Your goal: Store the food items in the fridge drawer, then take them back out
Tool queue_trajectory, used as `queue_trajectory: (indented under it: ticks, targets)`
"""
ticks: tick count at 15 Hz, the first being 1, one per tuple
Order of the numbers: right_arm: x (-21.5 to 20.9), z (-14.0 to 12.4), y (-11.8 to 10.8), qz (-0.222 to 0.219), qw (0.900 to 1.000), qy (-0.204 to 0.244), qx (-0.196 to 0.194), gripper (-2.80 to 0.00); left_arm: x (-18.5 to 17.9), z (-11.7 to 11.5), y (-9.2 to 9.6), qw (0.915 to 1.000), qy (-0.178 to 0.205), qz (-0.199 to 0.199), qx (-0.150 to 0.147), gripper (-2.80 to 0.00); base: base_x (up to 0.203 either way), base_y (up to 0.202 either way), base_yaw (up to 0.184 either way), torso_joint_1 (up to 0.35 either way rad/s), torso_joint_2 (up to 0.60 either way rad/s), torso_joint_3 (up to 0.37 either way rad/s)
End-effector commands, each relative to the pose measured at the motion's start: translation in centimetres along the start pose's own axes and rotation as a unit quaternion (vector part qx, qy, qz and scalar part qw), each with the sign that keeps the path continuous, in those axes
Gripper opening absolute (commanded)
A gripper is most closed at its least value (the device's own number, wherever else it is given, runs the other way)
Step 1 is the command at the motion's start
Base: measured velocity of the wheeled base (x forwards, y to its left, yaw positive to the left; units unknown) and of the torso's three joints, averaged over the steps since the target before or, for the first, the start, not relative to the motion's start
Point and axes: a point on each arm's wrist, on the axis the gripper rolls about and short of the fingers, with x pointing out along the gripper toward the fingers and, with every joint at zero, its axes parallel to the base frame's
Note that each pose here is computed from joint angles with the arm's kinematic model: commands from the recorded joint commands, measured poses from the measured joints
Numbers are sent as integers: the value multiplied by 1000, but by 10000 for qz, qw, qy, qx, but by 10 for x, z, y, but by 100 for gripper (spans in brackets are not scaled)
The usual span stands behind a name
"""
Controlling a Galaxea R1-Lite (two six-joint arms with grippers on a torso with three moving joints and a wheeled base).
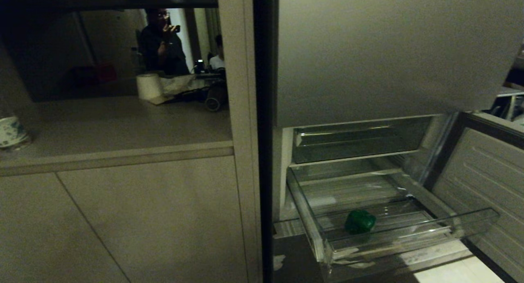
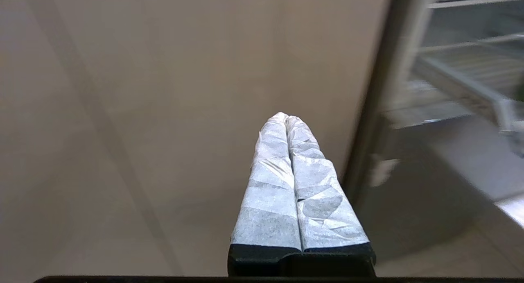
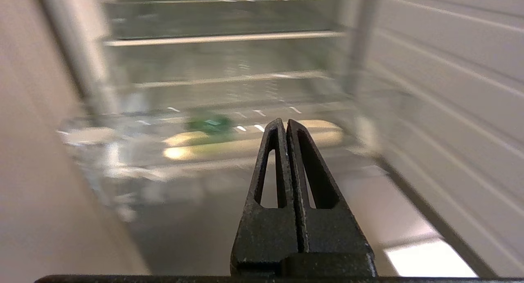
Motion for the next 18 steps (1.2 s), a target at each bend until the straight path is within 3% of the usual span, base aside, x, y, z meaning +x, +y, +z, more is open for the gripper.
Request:
queue_trajectory:
  ticks: [1,18]
  targets:
    - [2,-9,0,2,9999,155,6,-280,0,0,0,10000,7,2,-1,-280,-5,3,-181,2,-2,12]
    - [2,-9,0,2,9999,155,-2,-280,0,0,0,10000,7,2,-1,-280,0,8,-177,2,3,2]
